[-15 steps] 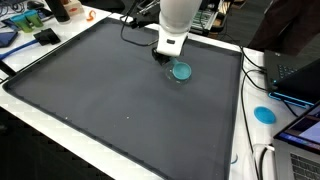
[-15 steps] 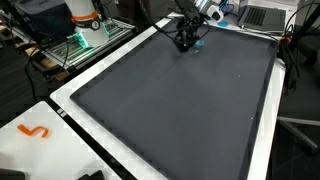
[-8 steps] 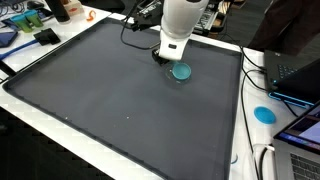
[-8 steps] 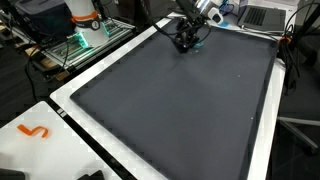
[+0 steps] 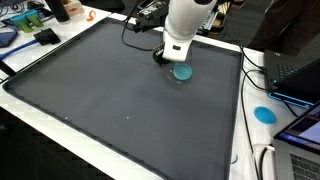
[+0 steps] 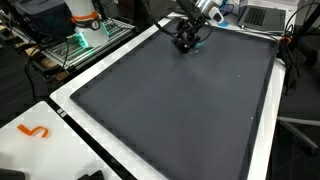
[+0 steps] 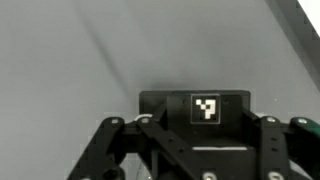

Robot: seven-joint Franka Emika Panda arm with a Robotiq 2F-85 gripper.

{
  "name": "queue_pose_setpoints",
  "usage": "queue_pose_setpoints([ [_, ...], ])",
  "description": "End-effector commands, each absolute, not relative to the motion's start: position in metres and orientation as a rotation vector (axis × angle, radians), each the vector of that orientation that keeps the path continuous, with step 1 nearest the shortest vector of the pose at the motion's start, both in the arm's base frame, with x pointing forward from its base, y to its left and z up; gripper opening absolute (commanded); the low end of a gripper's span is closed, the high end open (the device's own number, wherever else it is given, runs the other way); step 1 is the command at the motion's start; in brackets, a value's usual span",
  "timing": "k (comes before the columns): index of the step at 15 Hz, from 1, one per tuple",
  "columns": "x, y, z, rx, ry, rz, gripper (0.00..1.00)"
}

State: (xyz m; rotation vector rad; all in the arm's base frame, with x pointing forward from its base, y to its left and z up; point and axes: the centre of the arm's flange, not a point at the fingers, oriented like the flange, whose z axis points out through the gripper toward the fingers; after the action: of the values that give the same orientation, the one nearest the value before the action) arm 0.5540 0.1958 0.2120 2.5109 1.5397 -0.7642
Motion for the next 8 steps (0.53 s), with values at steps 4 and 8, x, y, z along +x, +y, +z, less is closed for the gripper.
queue_pose_setpoints([
  [4,0.553,0.195,0.179,2.474,1.521,-0.734,0.31],
  [8,0.551,0.184,0.177,2.502,1.477,-0.743,0.31],
])
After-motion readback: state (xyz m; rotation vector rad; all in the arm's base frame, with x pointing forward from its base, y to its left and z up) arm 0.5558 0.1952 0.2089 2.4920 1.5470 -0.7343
